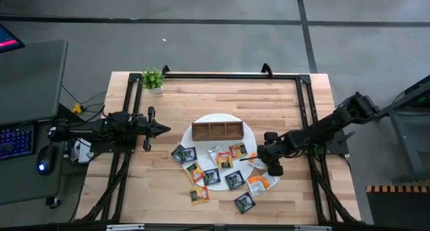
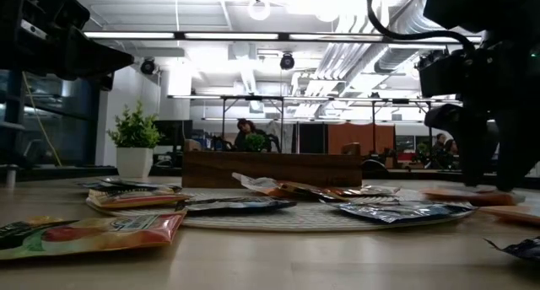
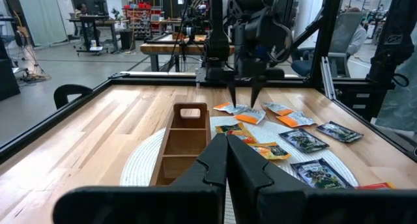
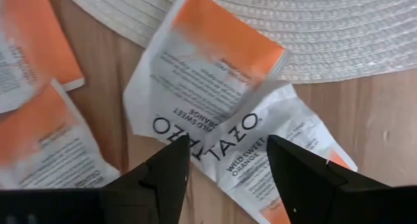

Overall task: Pick & Place Tea
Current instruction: Put the white tea bag into the right section of the wooden organizer

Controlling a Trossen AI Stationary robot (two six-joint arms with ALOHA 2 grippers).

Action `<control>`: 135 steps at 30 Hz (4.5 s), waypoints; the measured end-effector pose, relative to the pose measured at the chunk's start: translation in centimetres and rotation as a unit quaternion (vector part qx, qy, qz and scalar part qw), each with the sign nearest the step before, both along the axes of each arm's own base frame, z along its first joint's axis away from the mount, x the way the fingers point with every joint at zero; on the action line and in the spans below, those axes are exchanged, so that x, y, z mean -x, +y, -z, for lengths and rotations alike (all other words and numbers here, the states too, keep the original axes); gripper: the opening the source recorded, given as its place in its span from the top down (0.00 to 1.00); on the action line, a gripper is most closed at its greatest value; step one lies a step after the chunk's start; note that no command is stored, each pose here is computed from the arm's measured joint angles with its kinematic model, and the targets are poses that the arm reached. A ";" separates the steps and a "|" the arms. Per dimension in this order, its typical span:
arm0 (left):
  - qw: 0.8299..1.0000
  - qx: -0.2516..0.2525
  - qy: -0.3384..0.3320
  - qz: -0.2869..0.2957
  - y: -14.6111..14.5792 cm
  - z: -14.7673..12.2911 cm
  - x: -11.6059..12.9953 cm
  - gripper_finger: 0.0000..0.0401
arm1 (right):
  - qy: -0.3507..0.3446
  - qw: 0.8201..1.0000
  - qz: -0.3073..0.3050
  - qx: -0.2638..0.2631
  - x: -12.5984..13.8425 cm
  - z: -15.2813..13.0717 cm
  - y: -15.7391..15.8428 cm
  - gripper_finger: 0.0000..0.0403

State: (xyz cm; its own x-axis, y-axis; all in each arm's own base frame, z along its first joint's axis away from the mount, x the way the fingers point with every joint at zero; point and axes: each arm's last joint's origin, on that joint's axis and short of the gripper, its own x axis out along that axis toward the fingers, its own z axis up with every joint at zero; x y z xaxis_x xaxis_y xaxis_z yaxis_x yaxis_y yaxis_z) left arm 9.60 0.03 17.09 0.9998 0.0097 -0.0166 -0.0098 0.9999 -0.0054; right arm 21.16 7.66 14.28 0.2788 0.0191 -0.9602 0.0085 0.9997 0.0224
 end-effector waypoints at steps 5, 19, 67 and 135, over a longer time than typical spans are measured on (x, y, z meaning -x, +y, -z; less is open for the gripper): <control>1.000 0.000 0.000 0.000 0.0 0.0 0.0 1.00 | -0.001 1.000 -0.009 0.010 0.0 0.0 0.0 0.60; 1.000 0.000 0.000 0.000 0.0 0.0 0.0 1.00 | -0.002 1.000 -0.013 0.014 0.0 0.0 -0.1 0.74; 1.000 0.000 0.000 0.000 0.0 0.0 0.0 1.00 | -0.009 0.996 0.039 0.077 -0.7 1.3 -0.5 0.87; 1.000 0.000 0.000 0.000 0.0 0.0 0.0 1.00 | -0.221 0.926 0.051 -0.303 -7.3 -11.5 -14.5 1.00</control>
State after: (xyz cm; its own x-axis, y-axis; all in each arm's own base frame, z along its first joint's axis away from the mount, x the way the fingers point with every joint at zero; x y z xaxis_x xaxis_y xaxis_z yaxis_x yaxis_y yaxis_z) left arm 9.60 0.02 17.08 0.9998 0.0096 -0.0170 -0.0097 0.9999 -0.0054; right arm 28.42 -6.86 25.76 0.6723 0.4684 -0.5733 -0.0416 0.7971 0.6024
